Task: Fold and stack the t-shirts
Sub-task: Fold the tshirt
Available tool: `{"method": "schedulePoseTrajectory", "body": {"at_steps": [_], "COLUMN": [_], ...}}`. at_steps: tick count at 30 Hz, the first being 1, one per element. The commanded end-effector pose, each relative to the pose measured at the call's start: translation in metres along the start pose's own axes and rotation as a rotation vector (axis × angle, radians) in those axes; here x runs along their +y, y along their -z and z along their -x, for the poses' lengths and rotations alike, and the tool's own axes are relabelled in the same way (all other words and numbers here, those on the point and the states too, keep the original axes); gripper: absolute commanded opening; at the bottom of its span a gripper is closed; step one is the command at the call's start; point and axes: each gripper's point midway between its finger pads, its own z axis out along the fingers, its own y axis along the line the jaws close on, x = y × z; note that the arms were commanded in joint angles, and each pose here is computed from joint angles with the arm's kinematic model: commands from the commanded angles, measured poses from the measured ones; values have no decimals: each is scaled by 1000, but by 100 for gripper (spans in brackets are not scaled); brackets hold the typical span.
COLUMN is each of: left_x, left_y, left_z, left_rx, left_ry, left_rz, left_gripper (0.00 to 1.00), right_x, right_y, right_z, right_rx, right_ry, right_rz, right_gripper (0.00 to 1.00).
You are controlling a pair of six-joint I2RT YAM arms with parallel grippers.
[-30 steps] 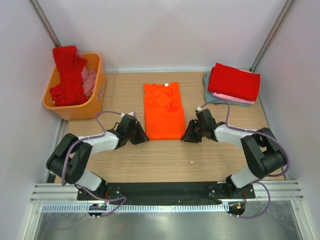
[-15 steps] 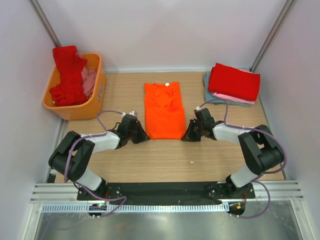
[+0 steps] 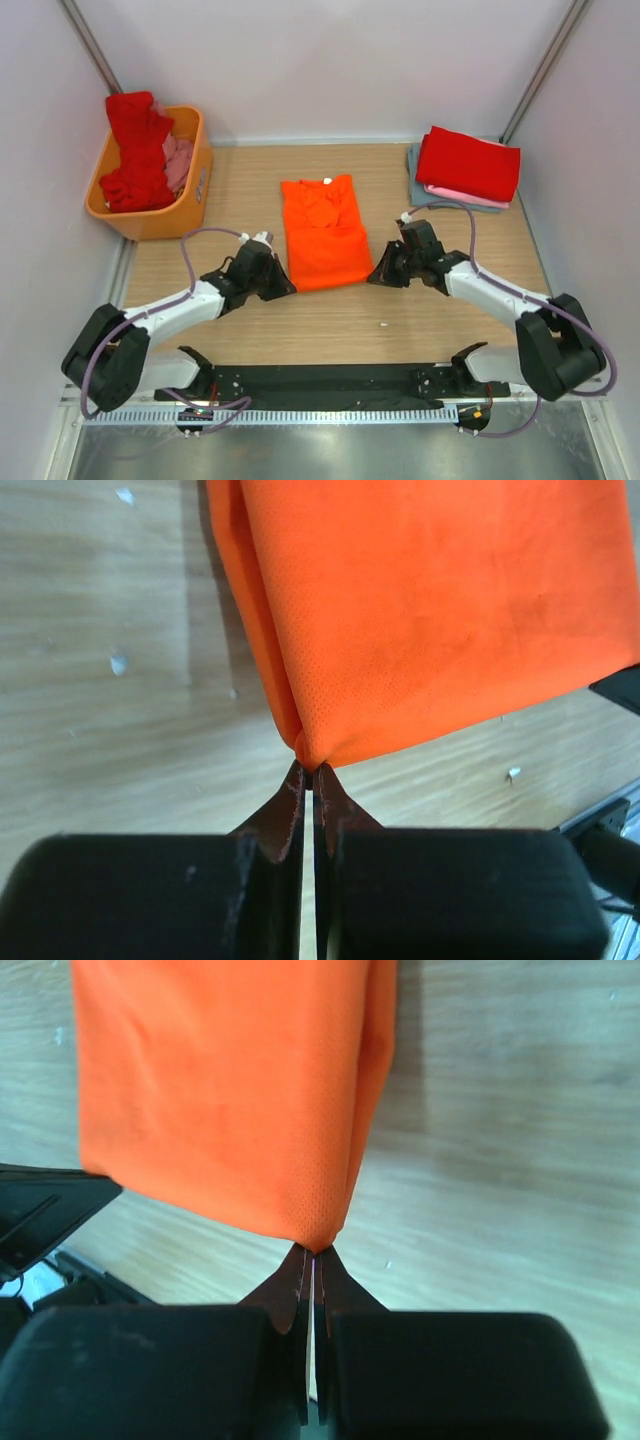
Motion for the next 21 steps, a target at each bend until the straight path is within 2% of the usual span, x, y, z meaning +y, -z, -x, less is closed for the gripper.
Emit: {"method": "schedulePoseTrajectory", "body": {"at_steps": [1,8,12,16,21], "left_x": [4,-18,-28,-19,-33], "left_y": [12,51,78,101,128], "left_z": [-19,-47,-49,-47,-16], "left_rx": [20,20,9,2,-83], "left_ry": [-3,-24,-36,-42,-81], "left_rz": [43,11,-6,52,76], "left_gripper": [0,0,0,0,0], "right_x": [3,23,27,32,49], "right_y": [19,60,79,99,117], "right_z": [-14,-54,-64,-51,-18], "right_rx": [3,-25,-53,-122,-206], "right_ry": [-9,9,-20,-8,65], "right_rz": [3,49,59,47,-8], "right_gripper": [1,1,1,1,1]}}
